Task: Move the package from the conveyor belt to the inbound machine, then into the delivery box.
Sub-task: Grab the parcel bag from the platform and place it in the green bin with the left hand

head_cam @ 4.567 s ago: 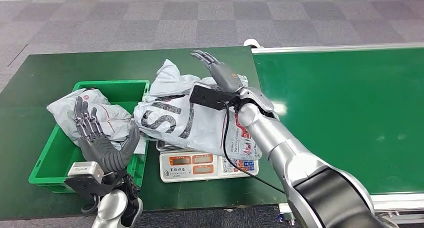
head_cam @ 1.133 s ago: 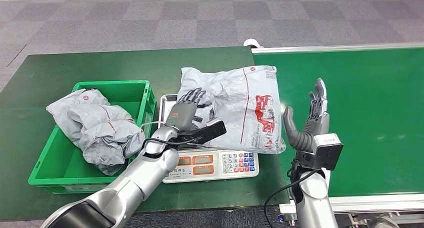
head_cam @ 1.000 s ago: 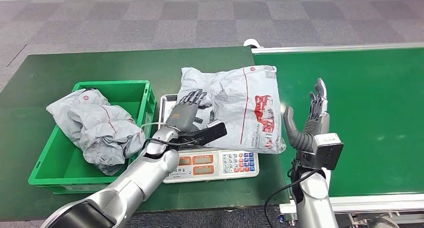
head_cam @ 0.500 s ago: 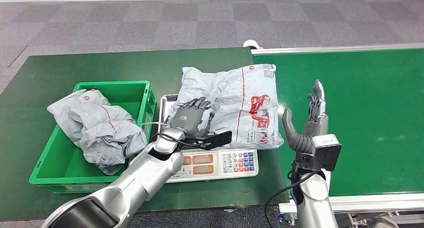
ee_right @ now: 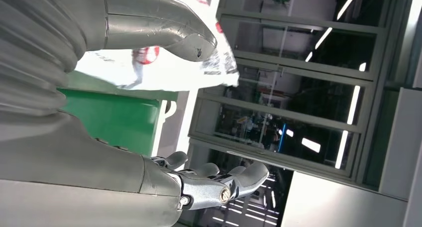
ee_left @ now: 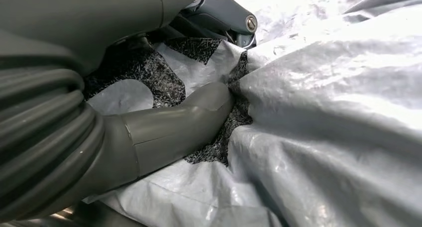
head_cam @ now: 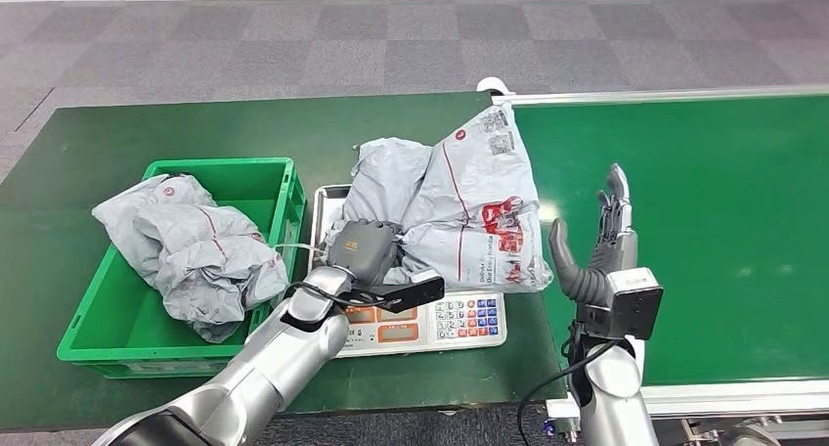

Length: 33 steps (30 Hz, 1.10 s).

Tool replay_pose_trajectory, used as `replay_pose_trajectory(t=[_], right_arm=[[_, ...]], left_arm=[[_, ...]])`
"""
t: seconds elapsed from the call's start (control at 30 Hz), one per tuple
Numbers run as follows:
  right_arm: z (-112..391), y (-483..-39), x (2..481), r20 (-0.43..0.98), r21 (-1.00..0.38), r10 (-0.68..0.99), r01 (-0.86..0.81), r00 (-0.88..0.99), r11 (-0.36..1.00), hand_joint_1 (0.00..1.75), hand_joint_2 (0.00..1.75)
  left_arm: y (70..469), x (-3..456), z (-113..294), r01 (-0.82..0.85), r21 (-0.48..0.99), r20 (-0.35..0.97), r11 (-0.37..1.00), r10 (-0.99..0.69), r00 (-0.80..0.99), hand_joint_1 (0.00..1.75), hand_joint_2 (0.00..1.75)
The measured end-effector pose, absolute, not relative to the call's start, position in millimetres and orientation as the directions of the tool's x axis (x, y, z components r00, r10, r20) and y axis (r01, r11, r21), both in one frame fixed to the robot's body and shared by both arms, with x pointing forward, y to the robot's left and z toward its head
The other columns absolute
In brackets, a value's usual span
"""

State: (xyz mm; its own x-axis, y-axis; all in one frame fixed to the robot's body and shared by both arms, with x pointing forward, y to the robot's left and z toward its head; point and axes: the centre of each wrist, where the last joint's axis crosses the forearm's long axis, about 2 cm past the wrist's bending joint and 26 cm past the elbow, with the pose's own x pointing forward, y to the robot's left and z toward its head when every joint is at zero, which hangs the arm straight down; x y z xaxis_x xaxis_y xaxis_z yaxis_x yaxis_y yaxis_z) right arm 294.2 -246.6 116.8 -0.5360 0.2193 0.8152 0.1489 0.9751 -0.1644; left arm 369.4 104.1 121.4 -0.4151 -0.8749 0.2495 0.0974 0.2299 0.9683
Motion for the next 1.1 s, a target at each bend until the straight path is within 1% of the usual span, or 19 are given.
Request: replay_pose_trajectory(t=[0.13, 0.23, 0.33, 0.37, 0.43, 0.53, 0.67, 0.8, 0.97, 1.1], right_arm=[[116, -247, 293, 0.817, -0.165, 0.22, 0.148, -0.534, 0.975, 0.0, 1.75], [115, -246, 292, 0.817, -0.165, 0.22, 0.148, -0.533, 0.975, 0.0, 1.75], [115, -245, 291, 0.817, -0.164, 0.218, 0.148, -0.534, 0.975, 0.0, 1.75], [115, -245, 291, 0.816, -0.162, 0.218, 0.149, -0.535, 0.975, 0.0, 1.75], [115, -245, 291, 0.814, -0.158, 0.216, 0.153, -0.539, 0.976, 0.0, 1.75], [115, -244, 292, 0.811, -0.149, 0.212, 0.157, -0.546, 0.976, 0.0, 1.75], [113, -244, 291, 0.813, -0.138, 0.213, 0.177, -0.542, 0.975, 0.0, 1.75], [108, -245, 286, 0.817, -0.133, 0.214, 0.186, -0.535, 0.974, 0.0, 1.75], [106, -245, 284, 0.821, -0.132, 0.212, 0.186, -0.53, 0.974, 0.0, 1.75], [100, -246, 277, 0.829, -0.13, 0.213, 0.192, -0.518, 0.973, 0.0, 1.75]], left_arm=[[106, 367, 120, 0.071, 0.956, 0.286, 0.283, -0.857, -0.429, 1.75, 1.75], [108, 365, 121, 0.002, 0.924, 0.338, 0.381, -0.818, -0.465, 1.75, 1.75], [111, 363, 128, -0.119, 0.846, 0.379, 0.519, -0.744, -0.549, 1.75, 1.75], [112, 361, 132, -0.17, 0.806, 0.373, 0.568, -0.709, -0.598, 1.75, 1.75], [116, 359, 144, -0.268, 0.718, 0.319, 0.643, -0.645, -0.694, 1.75, 1.75], [129, 357, 163, -0.39, 0.607, 0.263, 0.692, -0.639, -0.723, 1.75, 1.75], [159, 352, 194, -0.558, 0.466, 0.243, 0.686, -0.706, -0.665, 1.75, 1.75], [206, 347, 215, -0.707, 0.338, 0.26, 0.622, -0.783, -0.565, 1.75, 1.75], [235, 336, 224, -0.784, 0.277, 0.258, 0.555, -0.829, -0.495, 1.75, 1.75], [269, 323, 226, -0.847, 0.243, 0.255, 0.473, -0.874, -0.414, 1.75, 1.75]])
